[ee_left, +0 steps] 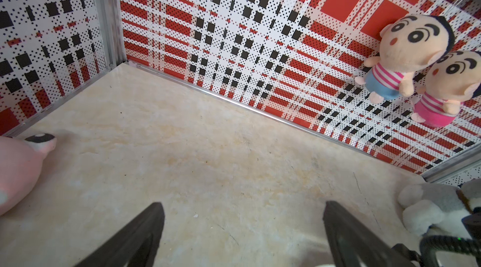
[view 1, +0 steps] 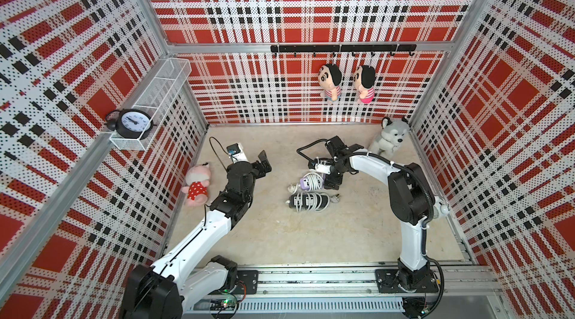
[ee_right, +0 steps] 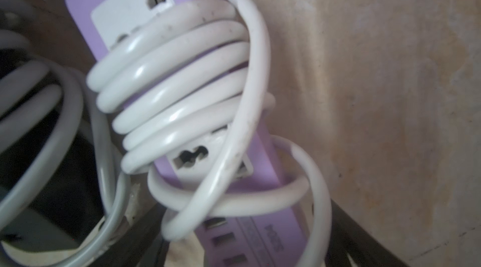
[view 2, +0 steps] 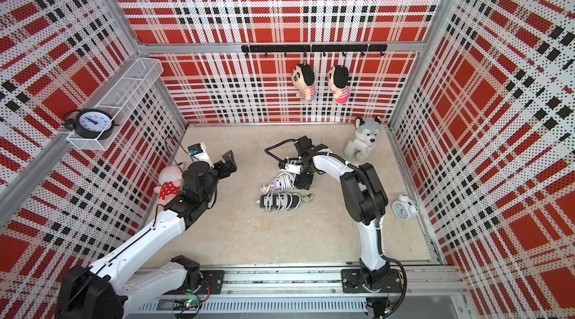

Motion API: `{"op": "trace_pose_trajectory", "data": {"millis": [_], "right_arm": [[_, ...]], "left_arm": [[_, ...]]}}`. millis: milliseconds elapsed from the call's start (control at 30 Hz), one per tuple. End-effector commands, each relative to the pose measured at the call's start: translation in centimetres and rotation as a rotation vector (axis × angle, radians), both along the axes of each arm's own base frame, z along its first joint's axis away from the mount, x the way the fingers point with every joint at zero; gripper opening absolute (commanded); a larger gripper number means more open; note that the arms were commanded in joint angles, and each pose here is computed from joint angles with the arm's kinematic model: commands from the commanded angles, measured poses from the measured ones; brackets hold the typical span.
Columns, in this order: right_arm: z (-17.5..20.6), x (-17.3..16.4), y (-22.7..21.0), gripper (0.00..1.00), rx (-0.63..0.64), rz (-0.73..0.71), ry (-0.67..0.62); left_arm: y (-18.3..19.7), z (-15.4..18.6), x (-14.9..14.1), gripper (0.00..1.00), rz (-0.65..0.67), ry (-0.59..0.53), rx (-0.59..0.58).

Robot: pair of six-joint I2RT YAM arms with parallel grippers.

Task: Unwrap the cord wrapped around the power strip
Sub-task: Pick up the power strip from the center of the board.

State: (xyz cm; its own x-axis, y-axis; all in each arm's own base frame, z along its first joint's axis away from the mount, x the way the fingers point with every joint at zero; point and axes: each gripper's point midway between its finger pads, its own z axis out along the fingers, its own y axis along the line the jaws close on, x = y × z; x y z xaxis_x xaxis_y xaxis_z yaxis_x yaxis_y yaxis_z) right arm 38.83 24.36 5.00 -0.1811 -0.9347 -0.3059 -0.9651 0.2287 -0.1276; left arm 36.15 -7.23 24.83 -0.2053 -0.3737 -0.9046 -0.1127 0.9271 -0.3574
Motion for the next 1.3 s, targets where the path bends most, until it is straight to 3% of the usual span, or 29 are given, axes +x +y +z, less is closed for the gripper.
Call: {"op": "trace_pose_trajectory", "data": {"millis": [0,533,733,900,1033,1133,1267], "right_arm": [[-1.1,-0.8,0.2,0.83,0.0,0.021,0.057],[-1.9,0.9,0.5,0.57,0.012,-0.111,0.042],[2.0,2.9,1.0,0.34,0.17,-0.211,-0.022],[6.4,4.2,1.0,0.3,0.351,-0.285,-0.064],[7.2,3.5,0.9,0.29,0.374,-0.274,-0.054],[7.0,2.7,0.9,0.27,0.375,-0.262,-0.026],[7.1,2.1,0.9,0.27,0.407,-0.272,0.024]], "left_arm": [[0.2,-0.3,-0.4,0.98,0.0,0.008,-0.023],[0.3,0.2,-0.9,0.98,0.004,-0.004,-0.06],[-0.1,0.6,-1.1,0.98,-0.014,-0.013,-0.124],[-1.2,0.4,-0.9,0.98,-0.066,-0.004,-0.199],[-1.6,-0.3,-0.7,1.0,-0.093,0.006,-0.226],[-2.2,-1.2,-0.4,0.93,-0.129,0.025,-0.214],[-3.3,-3.3,0.3,0.81,-0.197,0.095,-0.097]]}}
